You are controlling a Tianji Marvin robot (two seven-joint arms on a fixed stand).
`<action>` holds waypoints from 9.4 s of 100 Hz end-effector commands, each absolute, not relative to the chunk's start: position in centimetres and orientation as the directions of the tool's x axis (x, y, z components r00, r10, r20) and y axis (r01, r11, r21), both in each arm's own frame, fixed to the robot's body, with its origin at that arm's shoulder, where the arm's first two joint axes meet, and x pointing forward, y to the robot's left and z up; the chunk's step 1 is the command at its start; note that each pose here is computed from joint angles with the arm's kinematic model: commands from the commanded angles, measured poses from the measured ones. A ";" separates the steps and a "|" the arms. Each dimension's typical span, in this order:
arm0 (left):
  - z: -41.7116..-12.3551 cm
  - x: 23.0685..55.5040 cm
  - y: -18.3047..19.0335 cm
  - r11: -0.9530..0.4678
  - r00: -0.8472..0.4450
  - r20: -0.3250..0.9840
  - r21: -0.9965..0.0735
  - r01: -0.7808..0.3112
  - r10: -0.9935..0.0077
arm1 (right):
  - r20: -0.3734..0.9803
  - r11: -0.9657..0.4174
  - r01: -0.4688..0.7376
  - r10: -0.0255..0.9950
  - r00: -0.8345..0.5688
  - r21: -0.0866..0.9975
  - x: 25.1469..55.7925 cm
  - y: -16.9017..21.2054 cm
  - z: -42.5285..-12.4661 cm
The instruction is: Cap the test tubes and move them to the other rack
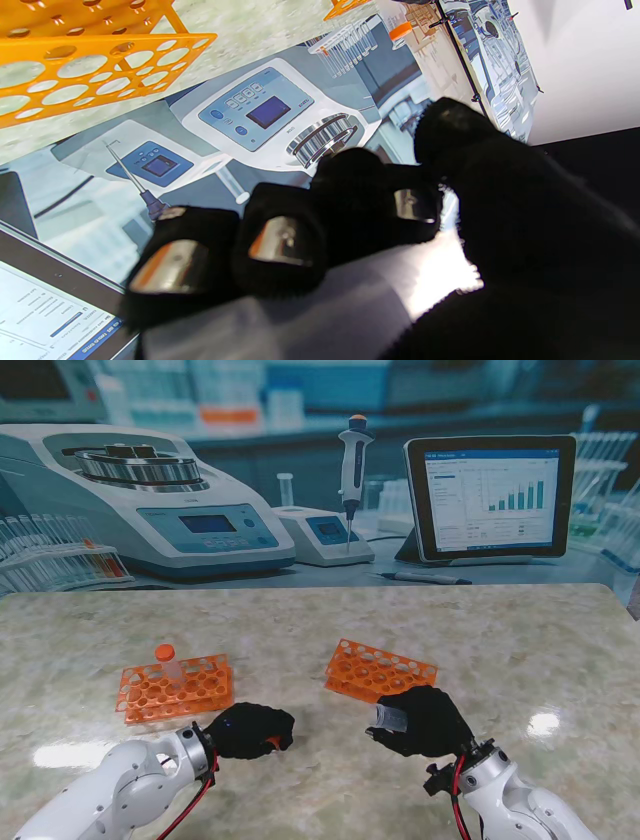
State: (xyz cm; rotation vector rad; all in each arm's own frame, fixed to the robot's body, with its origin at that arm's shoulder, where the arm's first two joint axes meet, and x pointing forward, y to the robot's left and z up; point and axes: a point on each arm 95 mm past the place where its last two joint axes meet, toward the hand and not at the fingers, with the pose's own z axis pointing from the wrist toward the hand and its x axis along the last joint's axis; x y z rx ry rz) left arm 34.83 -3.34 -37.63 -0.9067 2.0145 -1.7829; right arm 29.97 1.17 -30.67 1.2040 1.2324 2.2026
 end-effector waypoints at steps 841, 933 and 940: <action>-28.0 28.1 -7.8 -0.743 -0.805 0.567 -0.612 -0.271 -0.173 | 0.569 -0.567 0.177 0.651 -0.503 0.804 35.5 3.6 -30.3; -28.3 28.2 -8.3 -0.734 -0.790 0.596 -0.600 -0.319 -0.144 | 0.578 -0.575 0.181 0.644 -0.501 0.798 35.8 3.9 -30.2; -28.3 28.3 -8.4 -0.733 -0.789 0.598 -0.600 -0.320 -0.145 | 0.580 -0.577 0.181 0.643 -0.500 0.796 35.8 3.9 -30.2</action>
